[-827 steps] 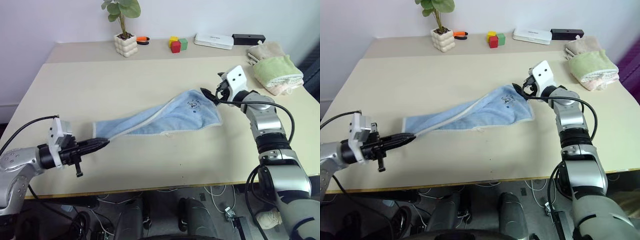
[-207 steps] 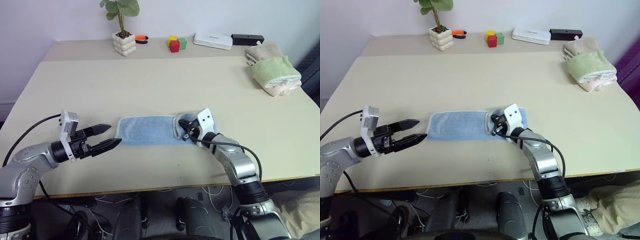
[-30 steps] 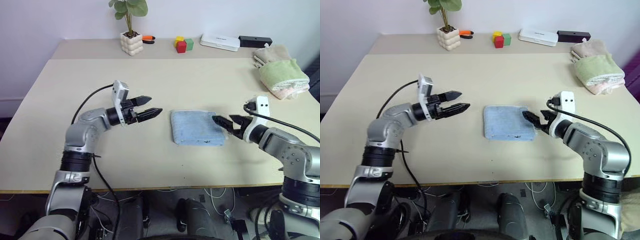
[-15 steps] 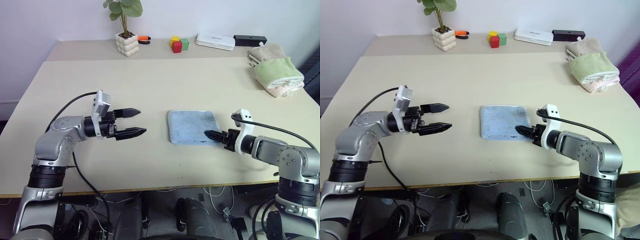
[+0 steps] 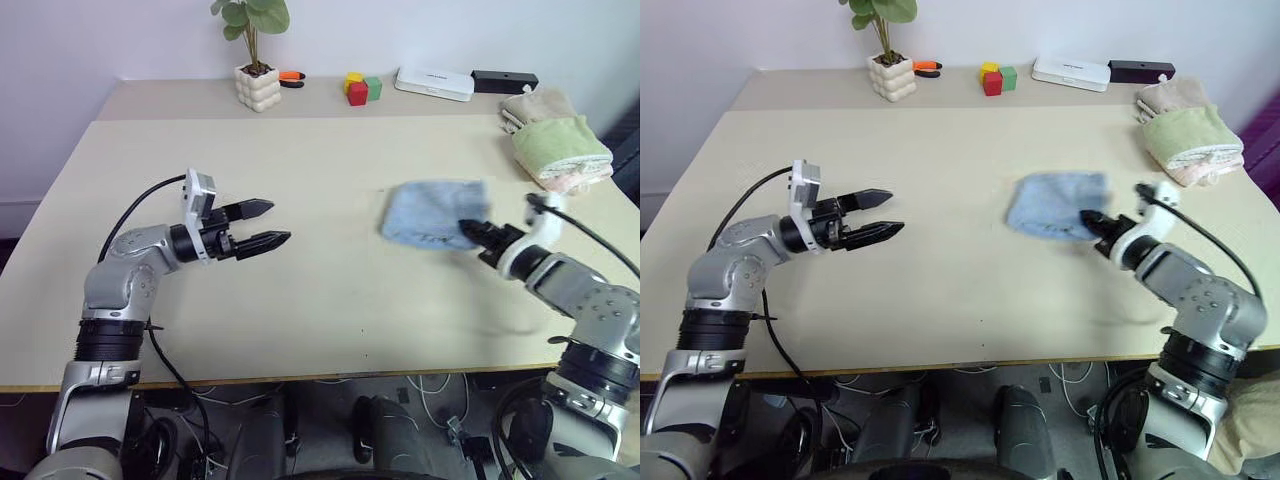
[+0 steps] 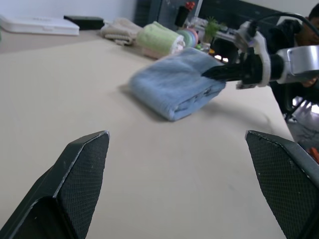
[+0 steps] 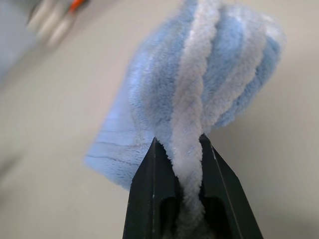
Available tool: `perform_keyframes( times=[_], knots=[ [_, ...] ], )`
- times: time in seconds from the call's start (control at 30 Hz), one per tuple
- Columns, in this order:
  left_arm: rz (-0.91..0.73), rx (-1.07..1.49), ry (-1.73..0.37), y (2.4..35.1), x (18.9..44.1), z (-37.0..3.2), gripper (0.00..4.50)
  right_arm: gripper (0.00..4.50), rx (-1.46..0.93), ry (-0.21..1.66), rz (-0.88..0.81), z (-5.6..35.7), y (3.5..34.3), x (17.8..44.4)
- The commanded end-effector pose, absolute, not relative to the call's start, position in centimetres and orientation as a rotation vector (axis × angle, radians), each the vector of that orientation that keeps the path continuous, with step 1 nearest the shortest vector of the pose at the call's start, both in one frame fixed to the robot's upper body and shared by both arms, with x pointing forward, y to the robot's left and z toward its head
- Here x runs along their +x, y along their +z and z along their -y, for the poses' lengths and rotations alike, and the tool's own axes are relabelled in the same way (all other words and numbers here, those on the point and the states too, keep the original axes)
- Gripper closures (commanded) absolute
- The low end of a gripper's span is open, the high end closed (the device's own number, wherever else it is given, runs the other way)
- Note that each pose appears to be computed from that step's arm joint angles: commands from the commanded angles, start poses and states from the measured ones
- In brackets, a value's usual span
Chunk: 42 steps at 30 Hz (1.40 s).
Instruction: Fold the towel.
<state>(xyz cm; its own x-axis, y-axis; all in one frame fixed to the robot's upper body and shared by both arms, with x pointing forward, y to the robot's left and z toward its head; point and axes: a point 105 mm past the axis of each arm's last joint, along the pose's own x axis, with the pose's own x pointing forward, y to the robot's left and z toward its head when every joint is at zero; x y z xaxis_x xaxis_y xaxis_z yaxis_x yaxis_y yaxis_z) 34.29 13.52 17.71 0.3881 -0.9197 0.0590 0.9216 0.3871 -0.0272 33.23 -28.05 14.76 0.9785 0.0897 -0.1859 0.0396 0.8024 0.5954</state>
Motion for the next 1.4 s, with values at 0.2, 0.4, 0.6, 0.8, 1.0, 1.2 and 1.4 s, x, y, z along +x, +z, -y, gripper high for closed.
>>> perform_keyframes(
  times=[0.2, 0.4, 0.6, 0.8, 1.0, 1.2, 1.4],
  knots=[
    [0.112, -0.027, -1.26, 18.6, 36.0, -11.2, 0.0, 4.47, 0.826, -0.471, -0.007, 34.5, 12.4, 27.6],
    [0.122, -0.035, -1.283, 18.3, 36.4, -10.4, 0.0, 4.47, 0.966, -0.551, -0.008, 31.4, 10.1, 27.8],
    [0.134, -0.047, -1.288, 18.0, 36.1, -9.9, 0.0, 4.47, 0.956, -0.501, -0.043, 29.8, 10.0, 28.8],
    [0.139, -0.034, -1.287, 17.5, 35.7, -9.8, 0.0, 3.74, 0.869, -0.572, 0.014, 33.0, 11.3, 28.5],
    [0.149, -0.046, -1.267, 17.1, 35.5, -9.8, 0.0, 0.92, 0.774, -0.671, 0.046, 34.5, 12.3, 28.1],
    [0.183, -0.051, -1.235, 17.1, 35.5, -10.0, 0.0, 0.02, 0.468, -0.854, 0.01, 37.1, 13.6, 26.1],
    [0.215, 0.034, -1.172, 17.1, 35.5, -11.3, 0.0, 0.02, 0.127, -0.463, 0.168, 33.6, 20.9, 31.7]
  ],
)
